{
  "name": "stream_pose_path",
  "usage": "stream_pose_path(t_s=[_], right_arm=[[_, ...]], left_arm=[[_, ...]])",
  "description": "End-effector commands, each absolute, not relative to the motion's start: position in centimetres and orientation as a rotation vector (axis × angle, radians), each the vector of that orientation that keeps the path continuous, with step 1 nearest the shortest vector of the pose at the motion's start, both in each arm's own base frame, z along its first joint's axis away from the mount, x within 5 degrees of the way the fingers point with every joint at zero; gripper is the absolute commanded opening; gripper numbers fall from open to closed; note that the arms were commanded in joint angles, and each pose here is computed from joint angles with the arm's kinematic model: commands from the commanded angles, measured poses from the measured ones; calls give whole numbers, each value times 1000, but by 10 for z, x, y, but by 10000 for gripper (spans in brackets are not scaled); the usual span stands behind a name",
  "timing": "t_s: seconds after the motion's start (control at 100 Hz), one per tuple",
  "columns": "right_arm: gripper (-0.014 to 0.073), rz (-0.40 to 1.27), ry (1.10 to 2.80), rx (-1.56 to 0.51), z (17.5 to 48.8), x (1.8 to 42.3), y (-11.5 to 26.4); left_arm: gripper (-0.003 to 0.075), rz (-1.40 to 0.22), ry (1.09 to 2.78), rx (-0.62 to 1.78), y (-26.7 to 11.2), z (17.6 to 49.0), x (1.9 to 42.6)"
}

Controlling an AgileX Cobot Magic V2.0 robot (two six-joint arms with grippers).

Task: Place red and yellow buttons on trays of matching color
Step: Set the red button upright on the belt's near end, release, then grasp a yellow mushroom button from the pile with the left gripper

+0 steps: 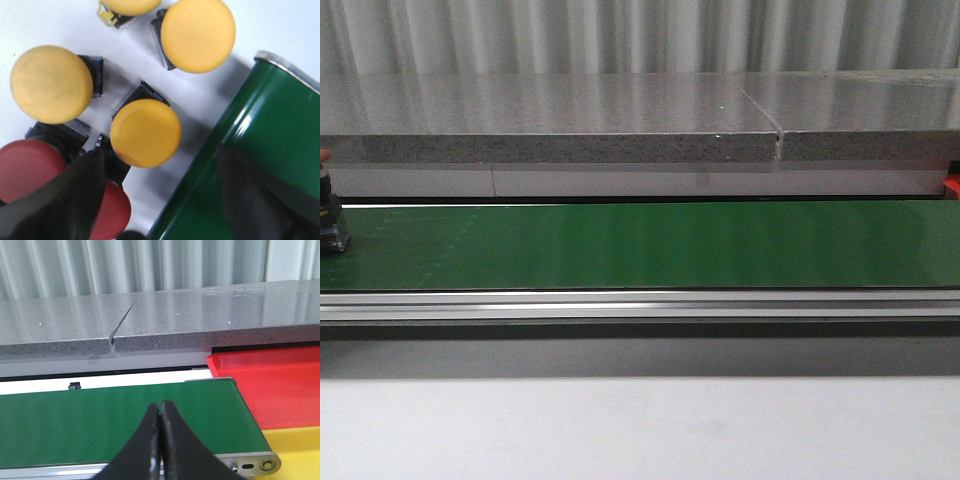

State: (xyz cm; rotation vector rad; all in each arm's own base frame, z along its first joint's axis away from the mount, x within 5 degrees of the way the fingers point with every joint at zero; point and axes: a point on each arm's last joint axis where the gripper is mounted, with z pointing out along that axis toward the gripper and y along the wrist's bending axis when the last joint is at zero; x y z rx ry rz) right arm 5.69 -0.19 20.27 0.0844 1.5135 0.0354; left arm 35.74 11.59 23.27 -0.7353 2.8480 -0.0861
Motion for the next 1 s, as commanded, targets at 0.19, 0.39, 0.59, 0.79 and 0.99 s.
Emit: stream_pose_path(t_s=[0.19, 0.39, 0.59, 0.79, 0.99], right_arm=[[-69, 34, 1407, 73, 216, 54, -2], [-69, 34, 1407, 73, 216, 54, -2], [-69, 34, 1407, 73, 216, 54, -2], [-69, 34, 1407, 73, 216, 54, -2], [-69, 34, 1407, 73, 216, 54, -2]], left_arm=[[458, -85, 2774, -745, 119, 243, 364], [454, -79, 2740, -739, 120, 242, 368], [381, -78, 2733, -738, 121, 242, 368], [278, -77, 2732, -738, 121, 242, 368], [261, -77, 2730, -737, 120, 243, 368]])
